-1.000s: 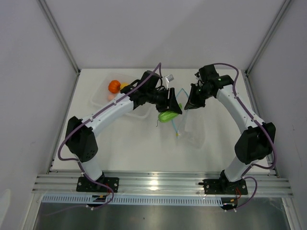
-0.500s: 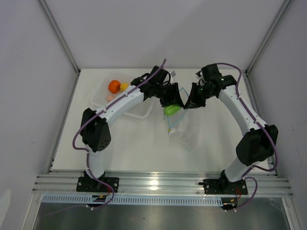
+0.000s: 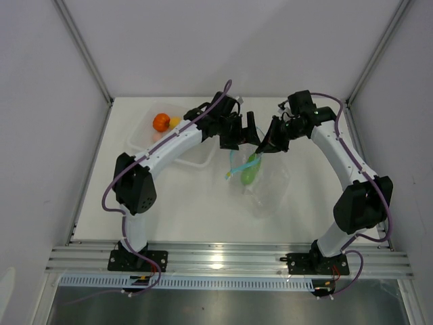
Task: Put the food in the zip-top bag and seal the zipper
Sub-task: Place the fake vegetable in the zipper food storage bag, then pick up the fake vegetable from the bin.
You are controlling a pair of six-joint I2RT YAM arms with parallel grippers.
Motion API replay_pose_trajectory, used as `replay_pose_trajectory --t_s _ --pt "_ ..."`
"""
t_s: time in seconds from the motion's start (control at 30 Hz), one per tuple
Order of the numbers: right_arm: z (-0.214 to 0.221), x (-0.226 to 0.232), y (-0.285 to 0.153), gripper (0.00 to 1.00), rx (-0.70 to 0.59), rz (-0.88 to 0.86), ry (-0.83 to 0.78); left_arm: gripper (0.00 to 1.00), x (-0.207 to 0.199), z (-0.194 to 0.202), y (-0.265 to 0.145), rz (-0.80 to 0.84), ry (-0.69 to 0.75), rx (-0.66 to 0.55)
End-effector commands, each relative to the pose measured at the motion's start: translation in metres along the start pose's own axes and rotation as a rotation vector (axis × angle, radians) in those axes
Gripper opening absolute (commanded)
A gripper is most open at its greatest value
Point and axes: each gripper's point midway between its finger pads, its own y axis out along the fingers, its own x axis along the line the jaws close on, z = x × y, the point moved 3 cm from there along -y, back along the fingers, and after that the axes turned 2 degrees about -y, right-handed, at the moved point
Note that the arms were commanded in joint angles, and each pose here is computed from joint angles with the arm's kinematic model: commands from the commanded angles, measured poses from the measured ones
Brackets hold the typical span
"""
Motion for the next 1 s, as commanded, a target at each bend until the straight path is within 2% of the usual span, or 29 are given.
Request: replay_pose_trajectory --t_s 0.0,0.1,0.23,0.4,0.53,0.67,0.83,0.97 --pt "-0.004 0.009 0.001 0.0 -0.002 -0.069 0.016 0.99 -0.032 -0.007 -0.015 0.102 0.07 -0.031" --pt "-0.004 0.006 0.002 0.0 0.005 -0.095 0.043 0.99 -0.036 -0.007 -0.022 0.123 0.107 -0.039" --pt "-0.005 0.001 -0.004 0.0 -0.012 -0.088 0.051 0.99 -0.031 -0.016 -0.046 0.074 0.16 -0.119" --pt "-0.004 -0.009 -0.008 0.0 -0.026 -0.054 0.048 1.0 0.007 -0.041 -0.075 -0.072 0.172 -0.221" --pt "-0.004 -0.014 -0.01 0.0 -0.036 -0.027 0.042 1.0 0.068 -0.059 -0.089 -0.235 0.068 -0.201" --pt "-0.007 -0.018 -0.01 0.0 -0.04 -0.013 0.045 1.0 0.118 -0.077 -0.102 -0.33 -0.061 -0.226" --pt "-0.008 -0.022 -0.005 0.0 -0.027 0.008 0.059 1.0 0.172 -0.099 -0.128 -0.582 -0.231 -0.386" --pt "-0.009 -0.026 -0.003 0.0 -0.022 0.02 0.066 1.0 0.204 -0.111 -0.112 -0.665 -0.382 -0.395"
